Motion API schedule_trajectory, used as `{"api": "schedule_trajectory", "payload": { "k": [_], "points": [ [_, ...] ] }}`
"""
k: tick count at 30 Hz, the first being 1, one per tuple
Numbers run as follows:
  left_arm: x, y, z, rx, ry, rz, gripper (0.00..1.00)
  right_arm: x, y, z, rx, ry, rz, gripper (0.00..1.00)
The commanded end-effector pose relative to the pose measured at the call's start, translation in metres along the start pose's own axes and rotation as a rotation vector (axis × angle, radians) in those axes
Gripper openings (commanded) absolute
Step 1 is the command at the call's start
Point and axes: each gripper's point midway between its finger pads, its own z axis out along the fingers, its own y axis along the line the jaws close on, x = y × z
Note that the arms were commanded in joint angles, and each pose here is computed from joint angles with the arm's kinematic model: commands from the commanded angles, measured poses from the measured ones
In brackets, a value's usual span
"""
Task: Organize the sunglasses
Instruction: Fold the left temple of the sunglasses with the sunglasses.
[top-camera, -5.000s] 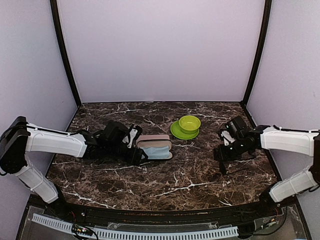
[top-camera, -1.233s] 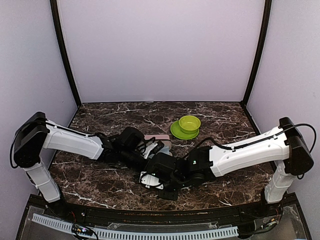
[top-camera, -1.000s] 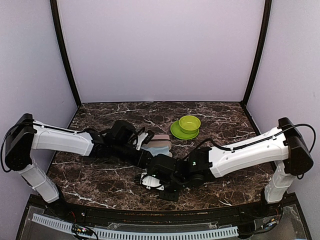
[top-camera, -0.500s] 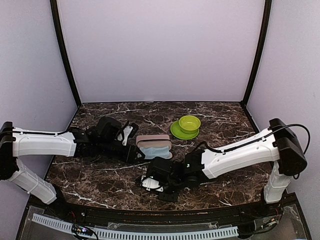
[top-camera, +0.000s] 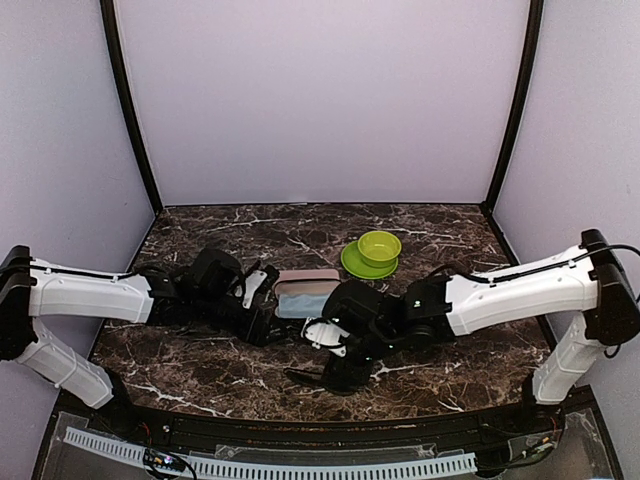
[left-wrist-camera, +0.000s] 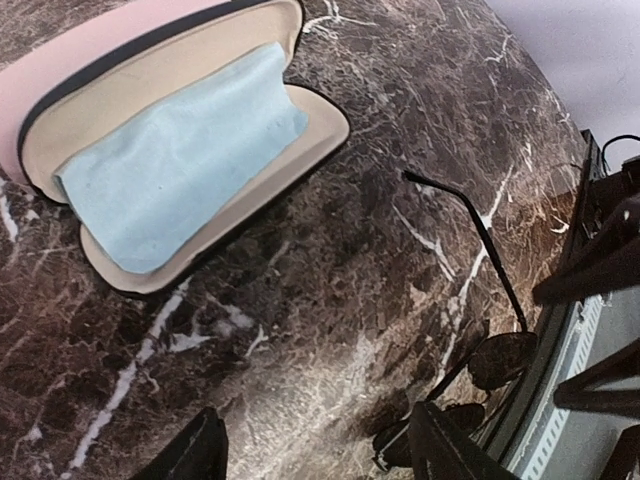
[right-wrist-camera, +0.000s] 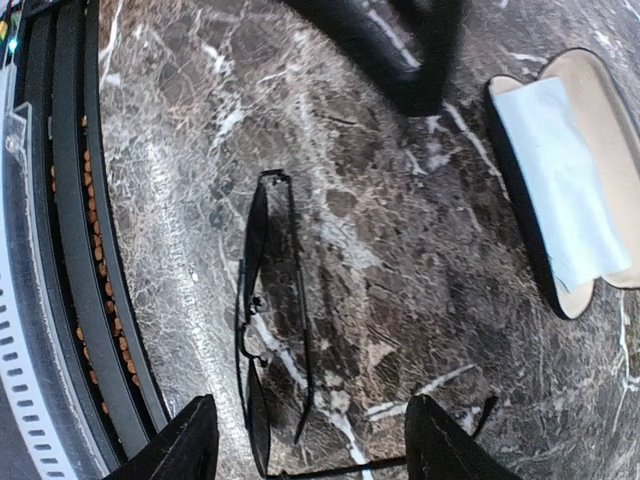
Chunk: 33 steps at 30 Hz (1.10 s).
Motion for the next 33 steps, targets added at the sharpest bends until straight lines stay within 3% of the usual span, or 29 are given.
{"api": "schedule_trajectory", "payload": {
  "k": [1, 7, 14, 22, 33],
  "points": [
    [0.001, -0.037, -0.006, 0.176, -0.035, 0.117, 0.69, 0.0, -0.015, -0.023, -0.021, -0.096, 0.159, 0.66],
    [0.015, -0.074, 0.002, 0.274, -0.003, 0.303, 0.81, 0.034, -0.056, -0.039, 0.02, -0.081, 0.467, 0.67],
    [0.02, -0.095, 0.013, 0.264, 0.065, 0.564, 0.81, 0.066, -0.07, -0.029, -0.032, -0.049, 0.794, 0.63],
    [0.039, -0.094, 0.033, 0.185, 0.227, 0.766, 0.81, 0.065, -0.055, -0.008, -0.155, -0.081, 0.92, 0.52],
    [0.047, -0.081, 0.055, 0.097, 0.35, 0.837, 0.77, 0.068, -0.05, 0.013, -0.207, -0.069, 0.968, 0.45]
  ]
}}
